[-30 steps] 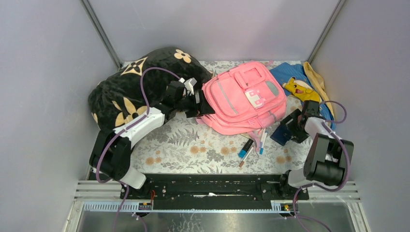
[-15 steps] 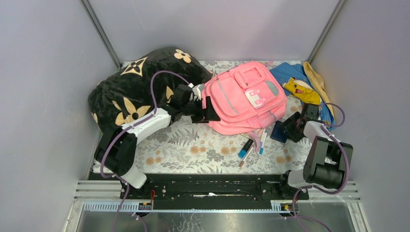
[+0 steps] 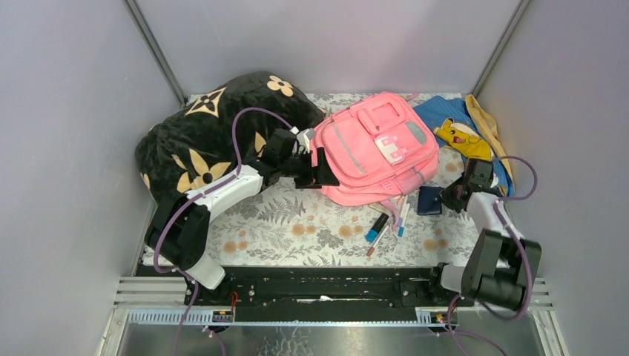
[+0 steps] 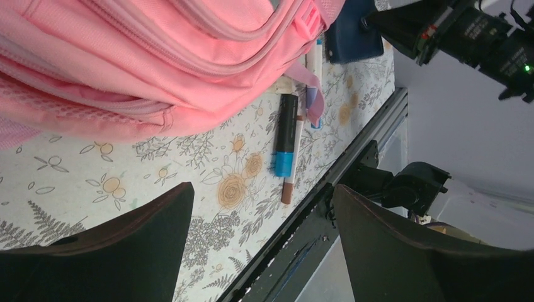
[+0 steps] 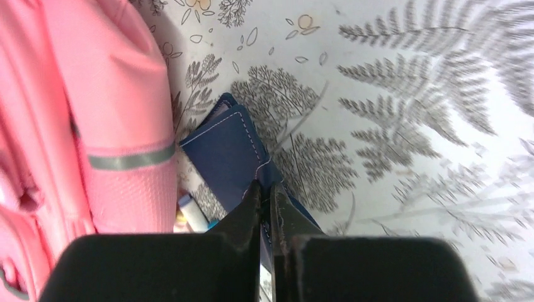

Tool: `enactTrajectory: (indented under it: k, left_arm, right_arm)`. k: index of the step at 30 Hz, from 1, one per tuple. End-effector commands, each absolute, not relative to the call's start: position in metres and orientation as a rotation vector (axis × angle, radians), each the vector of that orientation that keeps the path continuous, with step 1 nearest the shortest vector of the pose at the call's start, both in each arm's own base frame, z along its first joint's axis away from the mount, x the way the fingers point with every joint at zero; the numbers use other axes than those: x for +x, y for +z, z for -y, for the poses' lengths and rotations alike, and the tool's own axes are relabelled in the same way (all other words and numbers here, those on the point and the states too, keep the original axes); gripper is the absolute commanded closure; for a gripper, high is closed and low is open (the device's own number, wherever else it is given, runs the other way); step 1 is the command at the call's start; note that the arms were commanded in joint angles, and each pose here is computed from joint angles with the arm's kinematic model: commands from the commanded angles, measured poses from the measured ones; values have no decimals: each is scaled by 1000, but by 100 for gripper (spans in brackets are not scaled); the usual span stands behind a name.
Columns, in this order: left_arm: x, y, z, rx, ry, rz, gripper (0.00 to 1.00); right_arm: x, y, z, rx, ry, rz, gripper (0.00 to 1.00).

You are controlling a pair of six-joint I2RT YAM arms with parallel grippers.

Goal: Pack the student bag
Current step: Pick up the personal item from the center of the board.

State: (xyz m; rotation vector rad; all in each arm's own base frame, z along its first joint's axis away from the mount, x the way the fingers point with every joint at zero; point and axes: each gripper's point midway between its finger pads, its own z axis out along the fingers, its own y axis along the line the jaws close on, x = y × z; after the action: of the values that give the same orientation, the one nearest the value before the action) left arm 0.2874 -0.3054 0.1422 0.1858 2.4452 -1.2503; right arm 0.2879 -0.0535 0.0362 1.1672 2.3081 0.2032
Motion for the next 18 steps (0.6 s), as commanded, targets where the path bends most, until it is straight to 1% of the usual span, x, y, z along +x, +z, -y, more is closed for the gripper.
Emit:
enactTrajectory:
  k: [1, 3, 5, 8, 9, 11, 14, 18]
  left_arm:
    - [297, 171, 314, 233, -1272, -2360, 11]
    - [301, 185, 315, 224, -1274, -2332, 11]
    - [304, 195, 314, 199, -1299, -2311, 10]
    - [306, 217, 315, 195, -1414, -2234, 9]
    - [306, 225, 316, 199, -1452, -2204, 4]
    - [303, 237, 318, 214, -1512, -2148, 1]
    - [293, 245, 324, 242, -1620, -2104, 1]
    - [283, 253, 326, 245, -1737, -2036, 1]
  right_arm:
    - [259, 78, 62, 1134, 70, -2274, 100]
    - [262, 109, 62, 1083, 92, -2201, 100]
    - [272, 145, 54, 993, 176, -2127, 100]
    - [289, 187, 20, 849, 445, -2056, 100]
    - [294, 197, 8, 820, 534, -2039, 100]
    - [302, 212, -16, 777, 688, -2015, 100]
    - [316, 230, -62, 689, 861, -1983, 100]
    - [325, 239, -133, 572, 1054, -2026, 100]
